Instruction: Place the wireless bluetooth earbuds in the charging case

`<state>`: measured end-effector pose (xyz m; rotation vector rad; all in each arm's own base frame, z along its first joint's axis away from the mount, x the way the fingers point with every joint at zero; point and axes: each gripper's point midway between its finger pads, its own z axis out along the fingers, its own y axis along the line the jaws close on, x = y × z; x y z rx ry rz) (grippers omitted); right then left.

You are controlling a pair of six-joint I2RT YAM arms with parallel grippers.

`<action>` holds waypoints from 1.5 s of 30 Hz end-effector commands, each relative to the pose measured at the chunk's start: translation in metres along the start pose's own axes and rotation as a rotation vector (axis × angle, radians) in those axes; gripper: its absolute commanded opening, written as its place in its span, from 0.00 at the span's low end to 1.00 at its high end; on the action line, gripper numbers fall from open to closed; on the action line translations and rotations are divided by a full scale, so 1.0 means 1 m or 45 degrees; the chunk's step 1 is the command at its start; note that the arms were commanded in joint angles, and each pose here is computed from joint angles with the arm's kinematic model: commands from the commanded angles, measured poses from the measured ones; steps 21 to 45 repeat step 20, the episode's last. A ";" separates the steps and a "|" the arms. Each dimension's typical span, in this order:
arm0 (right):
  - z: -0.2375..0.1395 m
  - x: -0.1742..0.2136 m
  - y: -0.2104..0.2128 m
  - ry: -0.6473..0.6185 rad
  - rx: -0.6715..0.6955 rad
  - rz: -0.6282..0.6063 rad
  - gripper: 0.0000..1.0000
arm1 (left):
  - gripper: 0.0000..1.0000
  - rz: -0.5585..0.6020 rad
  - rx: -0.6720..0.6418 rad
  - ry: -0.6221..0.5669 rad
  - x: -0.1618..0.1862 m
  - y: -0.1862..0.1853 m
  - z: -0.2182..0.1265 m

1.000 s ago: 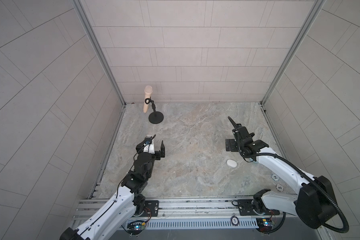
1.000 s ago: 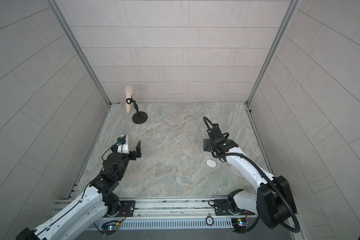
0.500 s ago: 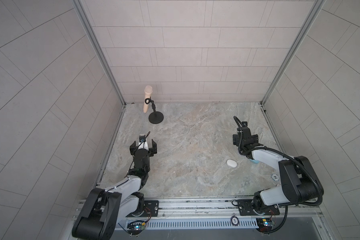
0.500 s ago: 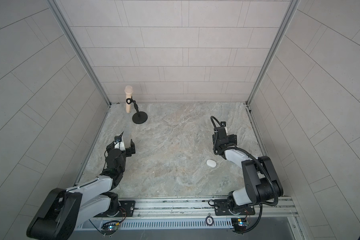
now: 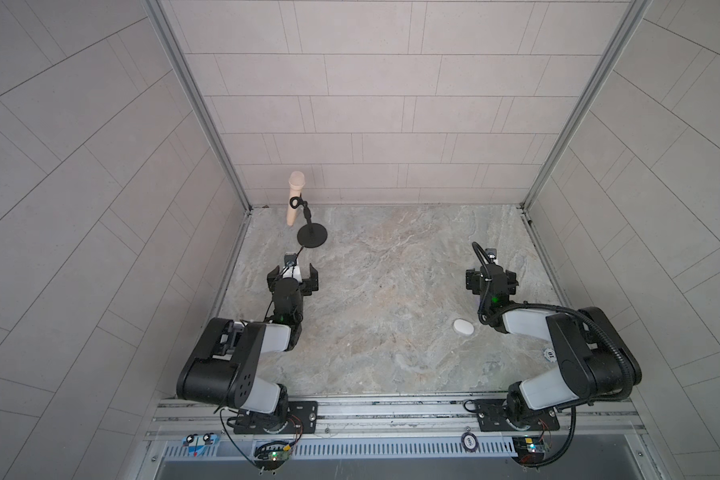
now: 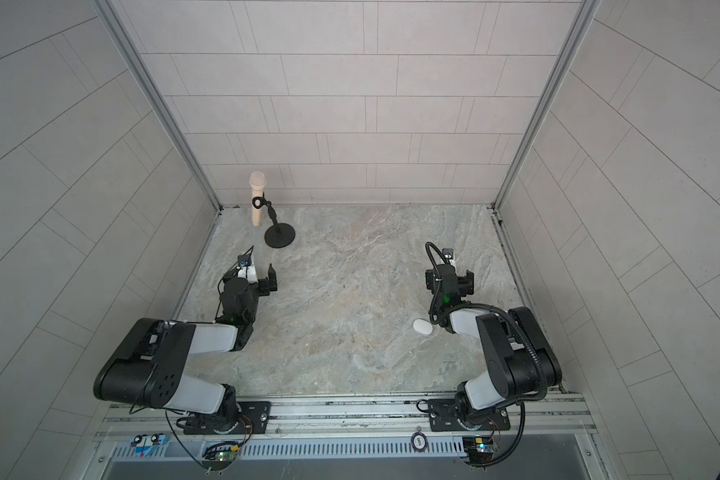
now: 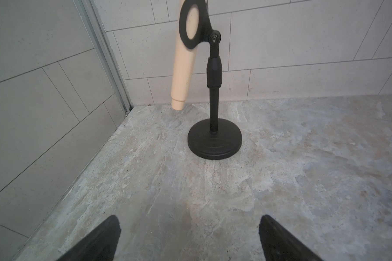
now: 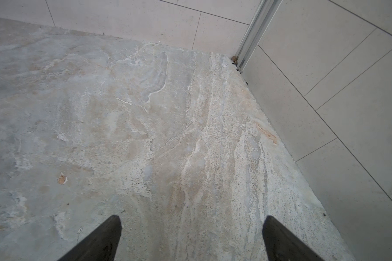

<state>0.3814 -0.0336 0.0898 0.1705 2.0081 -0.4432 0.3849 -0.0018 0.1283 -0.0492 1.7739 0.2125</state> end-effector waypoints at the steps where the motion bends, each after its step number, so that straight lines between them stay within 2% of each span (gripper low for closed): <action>1: -0.001 -0.006 0.005 -0.095 -0.034 0.003 1.00 | 1.00 -0.007 -0.024 0.024 0.002 0.004 0.002; 5: 0.001 -0.004 0.002 -0.056 -0.020 0.025 1.00 | 1.00 -0.010 -0.022 0.036 0.003 0.004 0.004; 45: 0.001 -0.004 0.001 -0.059 -0.012 0.030 1.00 | 1.00 -0.037 -0.007 0.055 0.004 0.008 0.008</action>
